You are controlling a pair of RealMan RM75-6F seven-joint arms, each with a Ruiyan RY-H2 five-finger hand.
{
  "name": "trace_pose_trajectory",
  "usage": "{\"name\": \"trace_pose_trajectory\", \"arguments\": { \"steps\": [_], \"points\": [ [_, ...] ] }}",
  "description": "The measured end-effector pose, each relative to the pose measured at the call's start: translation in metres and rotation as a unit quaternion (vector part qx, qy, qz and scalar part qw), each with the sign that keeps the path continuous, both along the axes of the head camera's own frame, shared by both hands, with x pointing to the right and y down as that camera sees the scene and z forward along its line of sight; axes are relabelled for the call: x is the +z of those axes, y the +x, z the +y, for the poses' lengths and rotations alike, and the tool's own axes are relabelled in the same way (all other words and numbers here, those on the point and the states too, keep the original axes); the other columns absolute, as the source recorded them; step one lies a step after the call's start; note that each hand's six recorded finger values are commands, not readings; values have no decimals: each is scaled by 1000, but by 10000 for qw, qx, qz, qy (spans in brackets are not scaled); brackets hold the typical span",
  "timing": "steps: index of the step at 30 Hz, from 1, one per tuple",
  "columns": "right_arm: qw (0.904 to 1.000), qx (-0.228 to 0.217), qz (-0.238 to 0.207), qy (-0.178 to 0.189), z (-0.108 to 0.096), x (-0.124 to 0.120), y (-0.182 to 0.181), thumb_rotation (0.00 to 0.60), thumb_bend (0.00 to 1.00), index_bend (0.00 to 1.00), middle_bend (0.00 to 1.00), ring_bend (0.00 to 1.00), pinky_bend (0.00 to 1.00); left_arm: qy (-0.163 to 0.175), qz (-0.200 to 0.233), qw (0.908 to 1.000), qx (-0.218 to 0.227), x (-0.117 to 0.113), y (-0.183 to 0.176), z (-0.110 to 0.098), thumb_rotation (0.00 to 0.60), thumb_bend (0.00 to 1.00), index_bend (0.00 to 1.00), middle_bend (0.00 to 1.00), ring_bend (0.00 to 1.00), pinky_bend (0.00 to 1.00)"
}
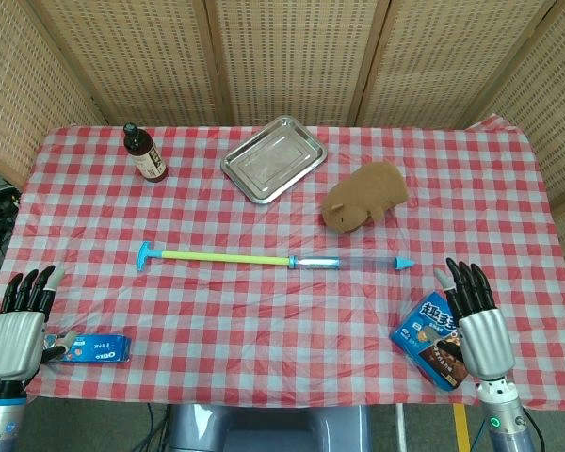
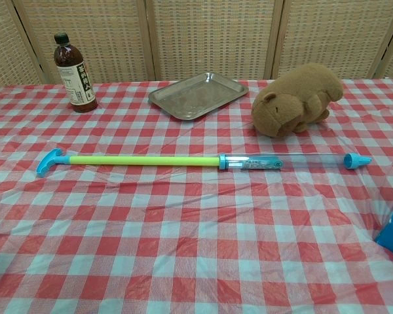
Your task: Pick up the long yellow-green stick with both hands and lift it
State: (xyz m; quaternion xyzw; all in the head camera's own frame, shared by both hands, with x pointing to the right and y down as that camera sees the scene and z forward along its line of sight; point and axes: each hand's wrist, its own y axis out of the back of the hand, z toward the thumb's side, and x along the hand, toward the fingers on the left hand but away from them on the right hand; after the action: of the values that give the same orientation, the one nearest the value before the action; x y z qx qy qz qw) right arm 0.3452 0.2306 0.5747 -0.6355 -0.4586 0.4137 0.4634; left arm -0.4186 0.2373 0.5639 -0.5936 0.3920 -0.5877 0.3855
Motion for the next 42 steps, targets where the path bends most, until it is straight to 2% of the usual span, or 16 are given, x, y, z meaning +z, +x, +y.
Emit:
{"name": "trace_pose_trajectory", "arguments": {
  "steps": [4,9,23,27,29,31,33,35,38,42],
  "points": [
    [9988,-13,455,-178,1,2,1,600,0,0,0,0,0,-54,-85,9999,-40,-1,-2,0,600,180,0,0,0,0],
    [9972,42,638,-390,2,6,4,600,0,0,0,0,0,-113,-122,9998,-55,0,-3,1,600,180,0,0,0,0],
    [9971,145,609,-435,-4,3,7,600,0,5,0,0,0,-108,33,9999,-60,-1,2,-5,600,185,0,0,0,0],
    [9970,176,605,-455,-6,4,9,600,0,7,0,0,0,-112,128,9998,-77,-1,7,-14,600,209,0,0,0,1],
    [9968,197,626,-462,-7,6,11,600,0,10,0,0,0,-30,132,9999,-70,-3,9,-22,600,227,0,0,0,41],
    [9966,231,642,-469,-9,7,13,600,0,22,0,0,0,122,133,9998,-78,-7,12,-34,600,251,0,5,36,161],
    [9966,253,624,-464,-11,8,14,600,0,29,0,0,0,269,128,9995,-66,-10,16,-49,600,273,21,91,165,285],
    [9968,260,599,-462,-12,8,14,600,0,32,0,0,0,309,121,9994,-31,-10,20,-62,600,292,81,321,380,437],
    [9969,261,587,-456,-13,9,15,600,0,36,0,0,0,274,102,9995,94,-4,31,-85,600,299,167,585,591,591],
    [9968,269,588,-476,-14,12,17,600,0,43,0,0,0,39,74,9998,203,11,43,-107,600,306,245,770,737,695]
  ]
}}
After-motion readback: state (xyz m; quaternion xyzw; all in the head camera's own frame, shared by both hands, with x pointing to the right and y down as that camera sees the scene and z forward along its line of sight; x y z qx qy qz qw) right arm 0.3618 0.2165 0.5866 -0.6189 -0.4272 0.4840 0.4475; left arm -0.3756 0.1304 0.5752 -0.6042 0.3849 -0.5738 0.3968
